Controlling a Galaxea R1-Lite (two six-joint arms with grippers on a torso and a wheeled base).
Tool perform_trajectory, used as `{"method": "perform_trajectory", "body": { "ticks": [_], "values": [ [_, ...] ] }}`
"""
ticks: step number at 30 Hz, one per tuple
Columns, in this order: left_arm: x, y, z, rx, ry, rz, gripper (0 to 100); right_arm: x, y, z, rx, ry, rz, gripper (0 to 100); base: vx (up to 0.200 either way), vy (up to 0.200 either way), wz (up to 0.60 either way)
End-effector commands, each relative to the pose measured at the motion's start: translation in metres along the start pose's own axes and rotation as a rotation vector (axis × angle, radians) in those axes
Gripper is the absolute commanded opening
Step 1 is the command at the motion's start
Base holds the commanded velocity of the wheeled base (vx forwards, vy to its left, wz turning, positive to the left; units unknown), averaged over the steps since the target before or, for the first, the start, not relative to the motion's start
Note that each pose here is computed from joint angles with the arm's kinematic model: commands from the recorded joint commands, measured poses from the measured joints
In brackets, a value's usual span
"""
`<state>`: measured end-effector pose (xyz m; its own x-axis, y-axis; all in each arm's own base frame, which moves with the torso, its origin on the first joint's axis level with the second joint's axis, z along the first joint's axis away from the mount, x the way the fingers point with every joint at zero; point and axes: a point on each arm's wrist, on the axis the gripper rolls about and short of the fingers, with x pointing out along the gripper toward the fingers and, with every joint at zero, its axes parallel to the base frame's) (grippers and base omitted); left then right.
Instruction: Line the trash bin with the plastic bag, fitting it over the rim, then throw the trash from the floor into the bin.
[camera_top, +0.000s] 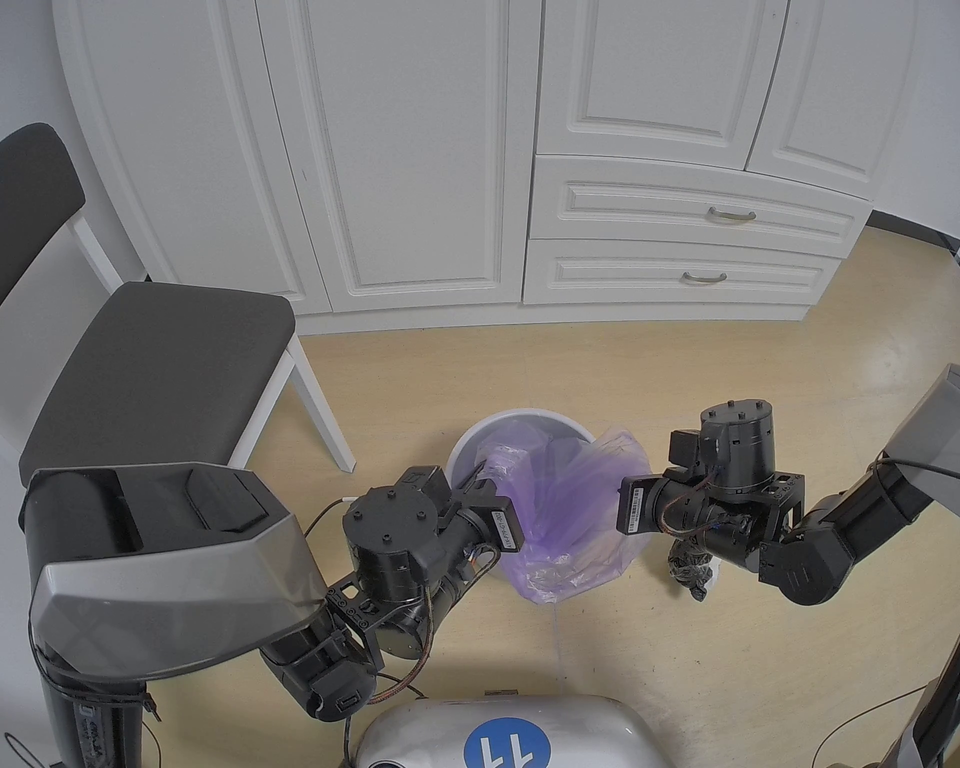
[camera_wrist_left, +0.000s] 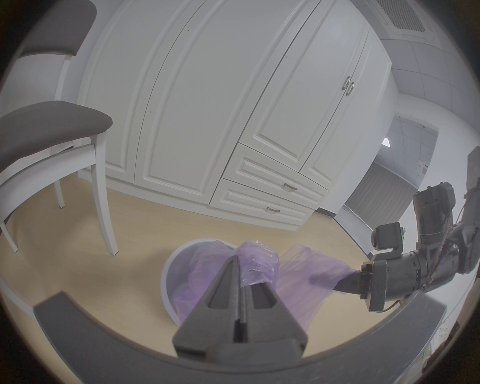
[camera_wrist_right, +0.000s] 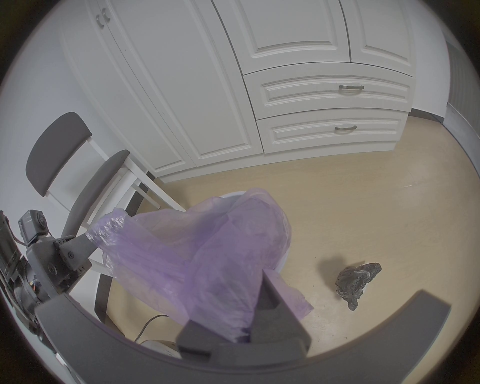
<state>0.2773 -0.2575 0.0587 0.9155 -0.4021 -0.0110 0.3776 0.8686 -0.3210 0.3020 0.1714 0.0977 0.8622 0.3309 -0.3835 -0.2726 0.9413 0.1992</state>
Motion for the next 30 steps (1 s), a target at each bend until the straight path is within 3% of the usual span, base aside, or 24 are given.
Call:
{"method": "perform_trajectory", "body": {
  "ticks": [1, 7, 14, 15, 19, 21, 23, 30],
  "values": [
    [0.000, 0.000, 0.000, -0.003, 0.001, 0.003, 0, 0.001, 0.001, 0.000, 0.000, 0.000, 0.003, 0, 0.000, 0.000, 0.00],
    [0.001, 0.006, 0.007, -0.013, -0.008, 0.020, 0, 0.004, 0.001, 0.002, 0.027, 0.014, -0.004, 0, 0.000, 0.000, 0.00],
    [0.007, 0.016, 0.024, -0.082, -0.001, 0.068, 0, 0.009, 0.005, 0.024, 0.163, 0.056, -0.028, 0, 0.000, 0.000, 0.00],
    [0.012, 0.020, 0.032, -0.118, 0.003, 0.091, 0, 0.013, 0.003, 0.031, 0.222, 0.059, -0.045, 0, 0.000, 0.000, 0.00],
    [0.023, 0.028, 0.045, -0.204, 0.036, 0.149, 0, 0.025, -0.007, 0.047, 0.325, 0.081, -0.097, 0, 0.000, 0.000, 0.00],
    [0.023, 0.028, 0.045, -0.204, 0.036, 0.149, 0, 0.026, -0.008, 0.048, 0.331, 0.083, -0.100, 0, 0.000, 0.000, 0.00],
    [0.037, 0.037, 0.055, -0.288, 0.093, 0.231, 0, 0.033, -0.020, 0.064, 0.425, 0.128, -0.169, 0, 0.000, 0.000, 0.00],
    [0.058, 0.055, 0.071, -0.400, 0.203, 0.393, 0, 0.056, -0.032, 0.064, 0.500, 0.183, -0.236, 0, 0.000, 0.000, 0.00]
  ]
}}
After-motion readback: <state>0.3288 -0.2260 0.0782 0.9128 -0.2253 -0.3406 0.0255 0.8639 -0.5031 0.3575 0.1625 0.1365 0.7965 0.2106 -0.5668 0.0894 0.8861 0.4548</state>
